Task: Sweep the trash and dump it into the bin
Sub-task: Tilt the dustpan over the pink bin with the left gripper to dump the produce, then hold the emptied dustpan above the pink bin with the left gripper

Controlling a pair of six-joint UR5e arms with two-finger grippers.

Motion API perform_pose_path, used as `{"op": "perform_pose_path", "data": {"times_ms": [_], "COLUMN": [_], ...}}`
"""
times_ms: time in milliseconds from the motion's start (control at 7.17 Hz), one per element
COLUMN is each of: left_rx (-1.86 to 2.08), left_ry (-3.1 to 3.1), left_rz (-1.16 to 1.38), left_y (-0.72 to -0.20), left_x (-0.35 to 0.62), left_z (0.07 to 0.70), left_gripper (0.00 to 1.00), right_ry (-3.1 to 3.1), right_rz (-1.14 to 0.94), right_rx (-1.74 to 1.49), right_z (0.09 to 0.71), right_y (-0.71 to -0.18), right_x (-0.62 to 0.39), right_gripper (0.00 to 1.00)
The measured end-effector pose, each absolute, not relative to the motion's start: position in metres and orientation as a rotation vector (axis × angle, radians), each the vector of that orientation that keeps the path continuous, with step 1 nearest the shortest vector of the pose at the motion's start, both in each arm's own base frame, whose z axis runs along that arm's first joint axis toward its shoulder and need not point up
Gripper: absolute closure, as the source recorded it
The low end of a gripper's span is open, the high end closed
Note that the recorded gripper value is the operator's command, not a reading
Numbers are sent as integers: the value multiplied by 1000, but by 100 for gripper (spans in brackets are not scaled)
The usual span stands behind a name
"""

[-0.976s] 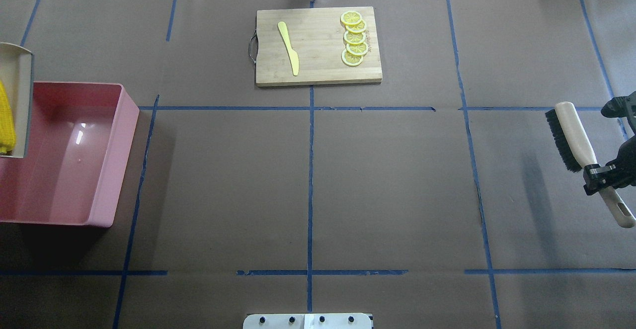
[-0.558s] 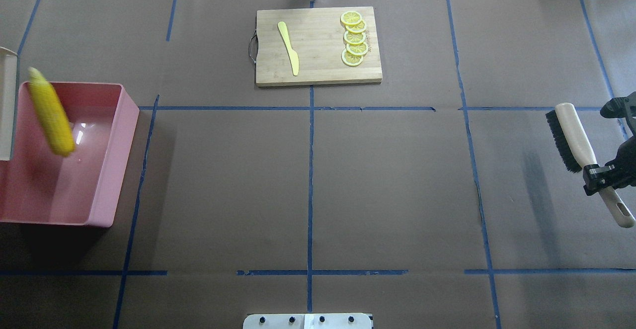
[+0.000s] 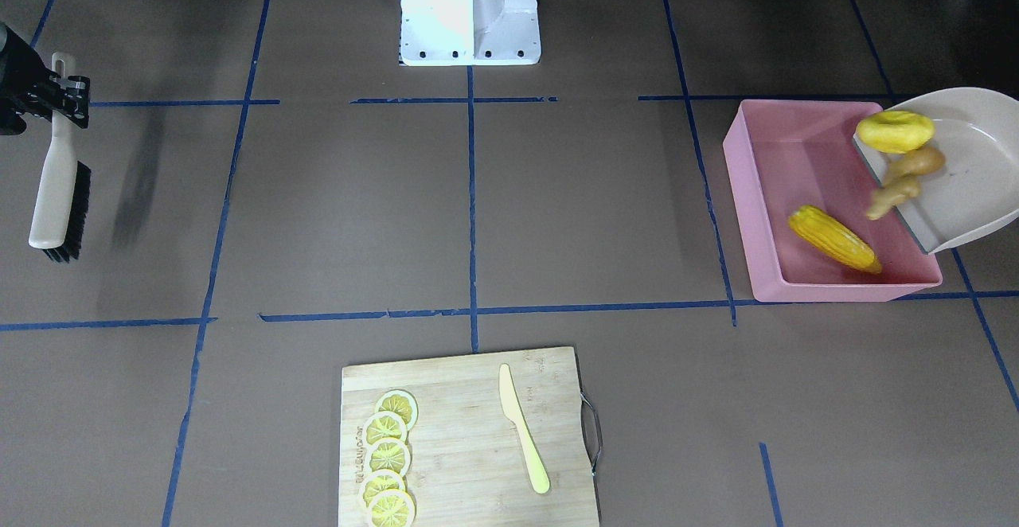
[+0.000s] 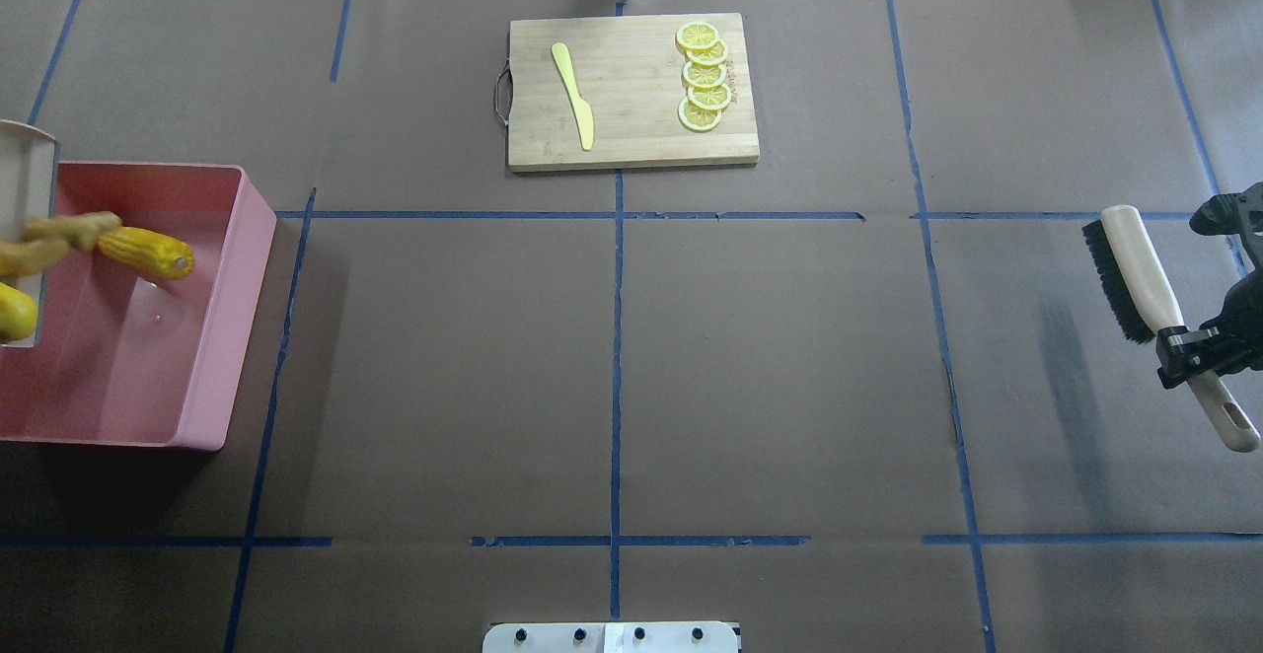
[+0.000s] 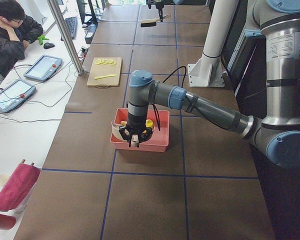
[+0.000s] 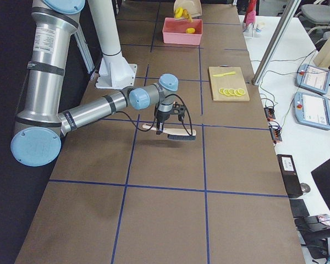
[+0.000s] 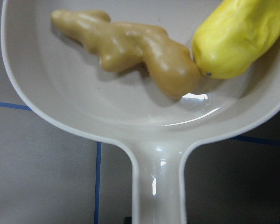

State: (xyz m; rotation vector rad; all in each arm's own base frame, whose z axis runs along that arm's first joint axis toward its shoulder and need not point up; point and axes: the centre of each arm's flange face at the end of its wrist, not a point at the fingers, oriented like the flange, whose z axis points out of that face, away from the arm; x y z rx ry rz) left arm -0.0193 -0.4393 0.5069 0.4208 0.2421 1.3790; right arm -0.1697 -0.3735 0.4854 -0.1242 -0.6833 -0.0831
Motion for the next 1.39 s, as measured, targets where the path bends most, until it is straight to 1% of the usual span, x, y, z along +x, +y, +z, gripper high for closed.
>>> {"op": "perform_pose_path", "data": {"times_ms": [558,976,1395], "left_rx": [403,523,580], "left_ry": [195,398,563], "left_rz": [1390,1391,1302], "left_y": [-438,-439,-444], "left_x": [-21,-1,12], "left_z": [504,488,435], "left_gripper": [100,100,100], "right_ry": [-681,-673,-703], "right_rz": [-82,-80,-76], "right_rx": [-127,-134,-134], "right_z": [487,493,512], "right_y": [-373,-373,-379], "right_x": [-170,-169,-176], "right_gripper": [99,98,98]}}
